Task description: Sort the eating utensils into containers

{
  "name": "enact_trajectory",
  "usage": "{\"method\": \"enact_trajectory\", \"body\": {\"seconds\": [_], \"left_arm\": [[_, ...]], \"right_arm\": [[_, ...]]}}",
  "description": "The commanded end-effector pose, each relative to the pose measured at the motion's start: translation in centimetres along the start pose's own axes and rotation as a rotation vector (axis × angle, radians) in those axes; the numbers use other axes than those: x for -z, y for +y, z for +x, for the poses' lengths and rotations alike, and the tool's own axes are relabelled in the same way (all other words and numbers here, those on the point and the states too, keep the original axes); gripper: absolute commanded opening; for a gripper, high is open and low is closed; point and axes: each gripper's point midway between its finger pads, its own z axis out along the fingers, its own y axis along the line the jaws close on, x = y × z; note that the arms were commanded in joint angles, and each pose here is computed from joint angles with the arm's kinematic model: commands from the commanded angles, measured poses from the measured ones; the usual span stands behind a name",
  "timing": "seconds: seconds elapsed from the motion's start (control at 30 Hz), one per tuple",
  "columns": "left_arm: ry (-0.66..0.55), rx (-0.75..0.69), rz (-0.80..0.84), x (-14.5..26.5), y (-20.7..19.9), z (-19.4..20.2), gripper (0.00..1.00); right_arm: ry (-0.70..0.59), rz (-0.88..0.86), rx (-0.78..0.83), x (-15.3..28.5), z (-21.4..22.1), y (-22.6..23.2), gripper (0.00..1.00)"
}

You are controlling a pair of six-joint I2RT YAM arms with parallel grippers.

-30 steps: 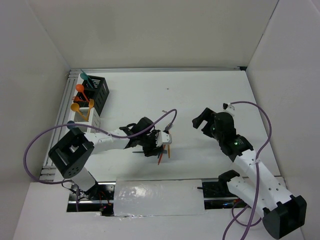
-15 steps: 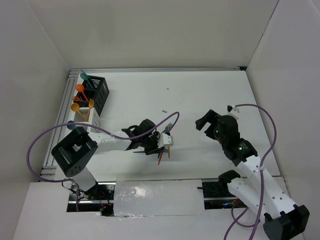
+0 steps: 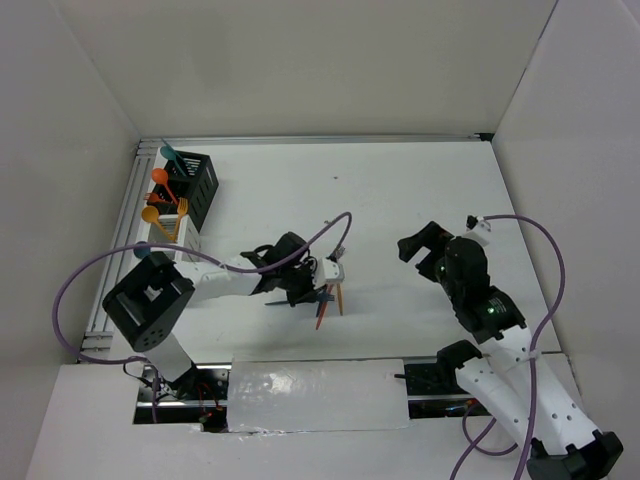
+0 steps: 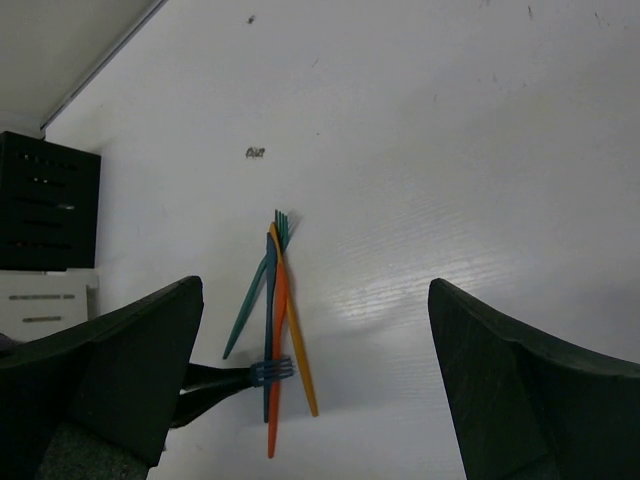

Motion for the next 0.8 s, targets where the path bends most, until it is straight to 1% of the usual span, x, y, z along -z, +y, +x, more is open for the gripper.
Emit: {"method": "enact_trajectory", "body": {"seconds": [0.0, 0.03, 0.1, 0.13, 0.17, 0.2, 0.23, 0.27, 0.3, 0.33, 0.37, 0.4, 0.43, 0.47, 0.5, 0.53, 0.57, 0.6, 0.63, 0.67, 0.7, 0.73, 0.77], "left_arm": [[-0.117, 0.075, -0.024, 3.0, 1.8, -3.8, 0.01], [-0.186, 0.092, -0.083, 5.5, 3.8, -5.3, 0.01], [-0.278, 0.130, -0.133, 8.5, 5.6, -7.3, 0.01], [-0.346, 0.132, -0.172, 11.1, 6.4, -8.8, 0.01], [-0.394, 0.147, -0.188, 12.8, 7.0, -9.6, 0.01], [-0.462, 0.213, -0.236, 15.2, 8.7, -10.2, 0.00], [-0.523, 0.193, -0.250, 17.1, 7.9, -11.9, 0.00], [-0.576, 0.215, -0.315, 19.4, 9.2, -12.3, 0.00], [-0.647, 0.315, -0.386, 21.7, 10.8, -12.0, 0.00], [-0.709, 0.352, -0.519, 24.9, 12.0, -12.0, 0.00], [-0.732, 0.399, -0.559, 25.1, 12.0, -11.4, 0.00], [-0.790, 0.492, -0.656, 27.6, 13.5, -10.3, 0.00], [-0.857, 0.536, -0.819, 31.1, 14.7, -9.6, 0.00], [-0.865, 0.588, -0.897, 31.8, 15.4, -7.9, 0.00], [-0.900, 0.644, -0.970, 33.3, 15.9, -6.7, 0.00], [-0.924, 0.689, -1.088, 35.3, 16.4, -5.0, 0.00], [-0.948, 0.698, -1.156, 37.0, 16.5, -4.2, 0.00], [-0.942, 0.720, -1.206, 37.5, 16.9, -3.1, 0.00], [-0.972, 0.740, -1.325, 40.0, 17.0, -1.8, 0.00], [-0.993, 0.754, -1.389, 41.2, 16.8, -0.8, 0.00], [-0.986, 0.771, -1.461, 42.4, 17.1, 1.0, 0.00], [-1.002, 0.757, -1.477, 42.6, 16.9, 0.9, 0.00], [-1.030, 0.760, -1.574, 45.0, 16.5, 2.8, 0.00]], "right_arm": [[-0.006, 0.021, -0.005, -0.1, 0.1, -0.6, 1.00], [0.003, 0.017, -0.003, -0.4, 0.3, -0.4, 1.00], [0.014, 0.014, 0.005, -1.0, 0.5, -0.2, 1.00], [0.018, 0.007, 0.008, -1.3, 0.5, 0.1, 1.00], [0.018, 0.006, 0.013, -1.5, 0.5, 0.1, 1.00], [0.035, 0.006, 0.024, -1.9, 0.9, 0.2, 1.00], [0.028, -0.001, 0.024, -2.1, 0.7, 0.5, 1.00], [0.030, -0.012, 0.031, -2.3, 0.5, 0.9, 1.00], [0.046, -0.011, 0.039, -2.7, 0.9, 0.9, 1.00], [0.032, -0.025, 0.043, -2.9, 0.4, 1.5, 1.00], [0.047, -0.028, 0.055, -3.3, 0.7, 1.6, 1.00], [0.046, -0.025, 0.057, -3.5, 0.7, 1.6, 1.00], [0.042, -0.048, 0.058, -3.7, 0.4, 2.3, 1.00], [0.048, -0.053, 0.062, -4.0, 0.5, 2.4, 1.00], [0.061, -0.058, 0.071, -4.4, 0.6, 2.7, 1.00], [0.064, -0.068, 0.077, -4.8, 0.7, 2.9, 1.00], [0.067, -0.080, 0.081, -4.9, 0.6, 3.4, 1.00], [0.078, -0.068, 0.090, -5.4, 0.7, 3.4, 1.00], [0.088, -0.072, 0.098, -5.6, 0.9, 3.4, 1.00], [0.080, -0.080, 0.107, -5.9, 0.5, 3.9, 1.00], [0.094, -0.080, 0.111, -6.2, 0.6, 4.1, 1.00], [0.110, -0.078, 0.124, -6.4, 1.0, 3.9, 1.00], [0.105, -0.082, 0.128, -6.7, 0.8, 4.3, 1.00]]}}
